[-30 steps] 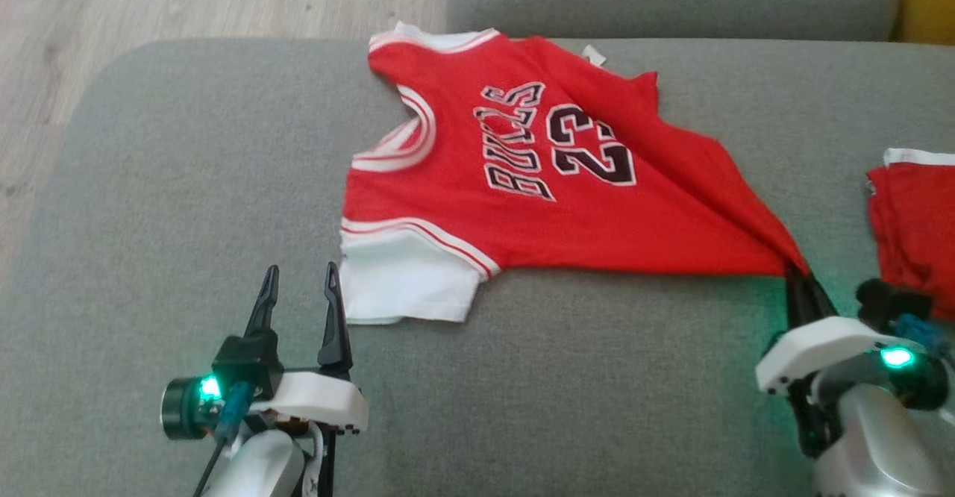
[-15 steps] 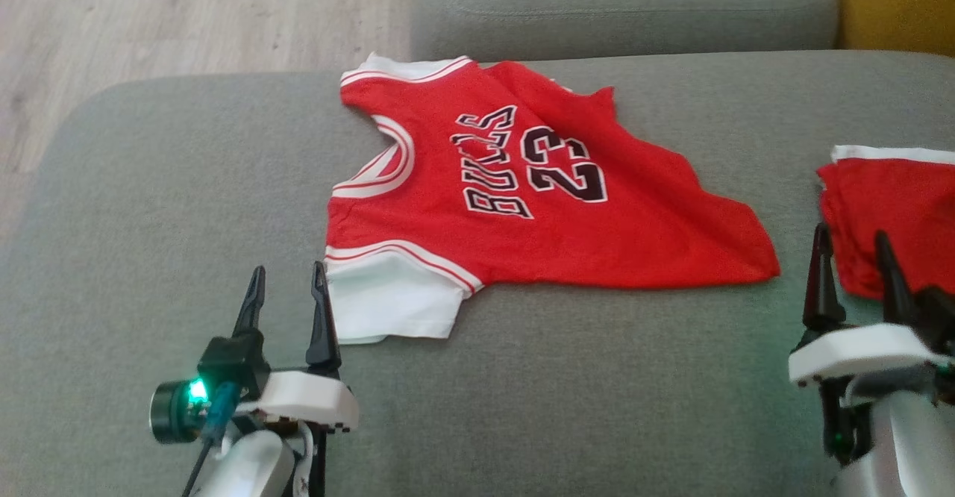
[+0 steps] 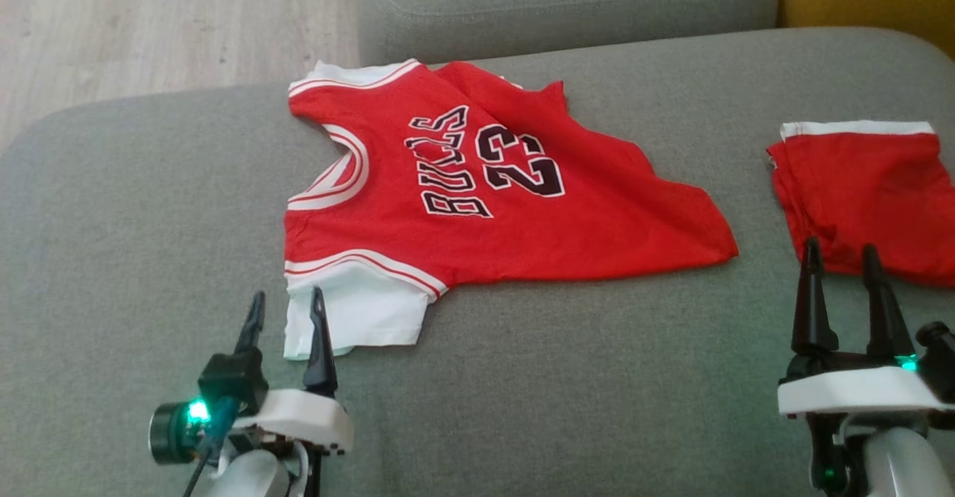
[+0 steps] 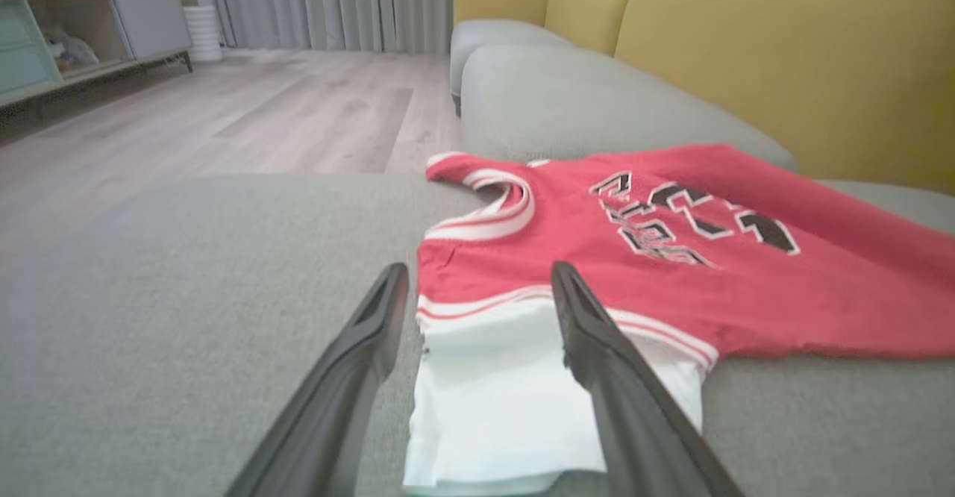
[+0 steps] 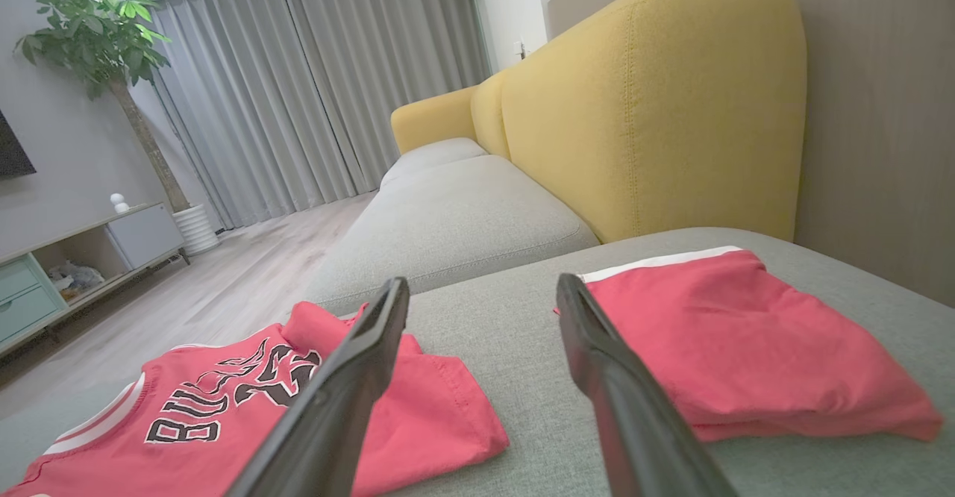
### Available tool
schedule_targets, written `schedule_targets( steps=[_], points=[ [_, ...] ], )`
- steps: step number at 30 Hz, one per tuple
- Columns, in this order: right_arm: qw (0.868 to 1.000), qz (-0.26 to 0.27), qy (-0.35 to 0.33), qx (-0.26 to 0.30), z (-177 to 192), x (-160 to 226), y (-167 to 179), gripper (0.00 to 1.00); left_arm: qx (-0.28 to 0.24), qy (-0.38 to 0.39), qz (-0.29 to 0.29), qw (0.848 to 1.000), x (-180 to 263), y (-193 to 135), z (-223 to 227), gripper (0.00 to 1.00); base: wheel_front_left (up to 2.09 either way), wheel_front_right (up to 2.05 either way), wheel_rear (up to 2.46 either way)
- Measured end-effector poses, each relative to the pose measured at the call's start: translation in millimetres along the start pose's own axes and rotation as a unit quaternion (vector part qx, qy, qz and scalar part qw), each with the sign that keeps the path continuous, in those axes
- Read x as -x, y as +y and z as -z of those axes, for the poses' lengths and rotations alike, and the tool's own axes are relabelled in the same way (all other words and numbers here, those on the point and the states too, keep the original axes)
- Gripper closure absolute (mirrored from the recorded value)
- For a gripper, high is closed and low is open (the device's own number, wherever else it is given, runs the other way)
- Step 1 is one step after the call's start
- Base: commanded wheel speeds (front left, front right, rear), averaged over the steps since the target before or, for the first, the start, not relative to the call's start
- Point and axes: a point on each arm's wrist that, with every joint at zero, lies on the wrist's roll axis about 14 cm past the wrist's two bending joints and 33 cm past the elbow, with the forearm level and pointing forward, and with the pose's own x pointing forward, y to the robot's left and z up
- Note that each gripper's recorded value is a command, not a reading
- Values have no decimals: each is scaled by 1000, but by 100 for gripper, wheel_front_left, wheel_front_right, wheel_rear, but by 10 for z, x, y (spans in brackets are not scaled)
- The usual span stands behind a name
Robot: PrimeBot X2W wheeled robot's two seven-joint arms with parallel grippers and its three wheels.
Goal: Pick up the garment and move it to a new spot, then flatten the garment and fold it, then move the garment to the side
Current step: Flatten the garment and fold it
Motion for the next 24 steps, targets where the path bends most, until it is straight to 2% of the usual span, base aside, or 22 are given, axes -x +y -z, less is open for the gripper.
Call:
schedule_targets(
  steps=[8,16,24],
  points=[
    [1000,8,7,-5,52,-5,-44,0,-34,115,-4,993,-85,98,496,0,0,0,0],
    [1000,12,18,-8,125,-2,-62,0,-68,201,-32,977,-108,338,863,0,0,0,0],
    [1000,18,20,-12,142,5,-101,0,-70,230,-12,971,-163,259,934,0,0,0,0]
  ],
)
